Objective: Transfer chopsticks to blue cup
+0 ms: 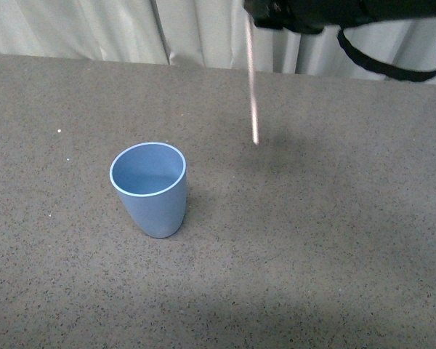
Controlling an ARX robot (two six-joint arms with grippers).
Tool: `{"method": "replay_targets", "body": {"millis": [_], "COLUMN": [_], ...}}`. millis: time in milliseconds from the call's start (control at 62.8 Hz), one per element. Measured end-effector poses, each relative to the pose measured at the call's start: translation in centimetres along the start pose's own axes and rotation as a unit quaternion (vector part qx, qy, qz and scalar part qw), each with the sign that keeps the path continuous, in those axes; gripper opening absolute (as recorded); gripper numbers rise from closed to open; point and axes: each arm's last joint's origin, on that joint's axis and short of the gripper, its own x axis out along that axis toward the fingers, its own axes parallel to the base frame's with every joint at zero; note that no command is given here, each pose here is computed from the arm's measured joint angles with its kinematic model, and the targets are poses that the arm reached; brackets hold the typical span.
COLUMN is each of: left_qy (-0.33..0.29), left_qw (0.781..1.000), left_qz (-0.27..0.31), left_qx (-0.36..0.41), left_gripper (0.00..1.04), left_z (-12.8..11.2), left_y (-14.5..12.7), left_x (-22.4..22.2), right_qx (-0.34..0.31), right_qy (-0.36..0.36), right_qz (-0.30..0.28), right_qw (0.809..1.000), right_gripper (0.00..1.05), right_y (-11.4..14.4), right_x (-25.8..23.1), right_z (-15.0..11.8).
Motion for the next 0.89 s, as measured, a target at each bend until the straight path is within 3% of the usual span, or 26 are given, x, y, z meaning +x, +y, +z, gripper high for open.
{"method": "replay_targets", "body": {"millis": [239,367,637,892], "left_qy": [0.0,0.0,0.0,0.0], "left_qw": [1.0,1.0,1.0,1.0], "left_qz": [0.0,0.0,0.0,0.0], "left_qx": [0.0,0.0,0.0,0.0], "left_gripper": [0.98,0.98,0.98,0.98], "left_z": [0.0,0.0,0.0,0.0], "left_y": [0.0,0.0,0.0,0.0], "left_x": [0.0,0.0,0.0,0.0], "right_qx": [-0.058,-0.082,-0.091,-0.092], "right_qy": [-0.079,-0.075,-0.041,-0.029], "right_qz": [0.135,0.187,0.201,0.199], "right_qw": [0.986,0.976,0.974,0.975], "right_gripper": [0.01,0.01,0.01,0.01], "right_y": [4.1,6.1,7.3,7.0], "right_x": [-0.2,0.8,2.7,2.7], "right_z": [0.0,-1.4,-4.5,-5.5]}}
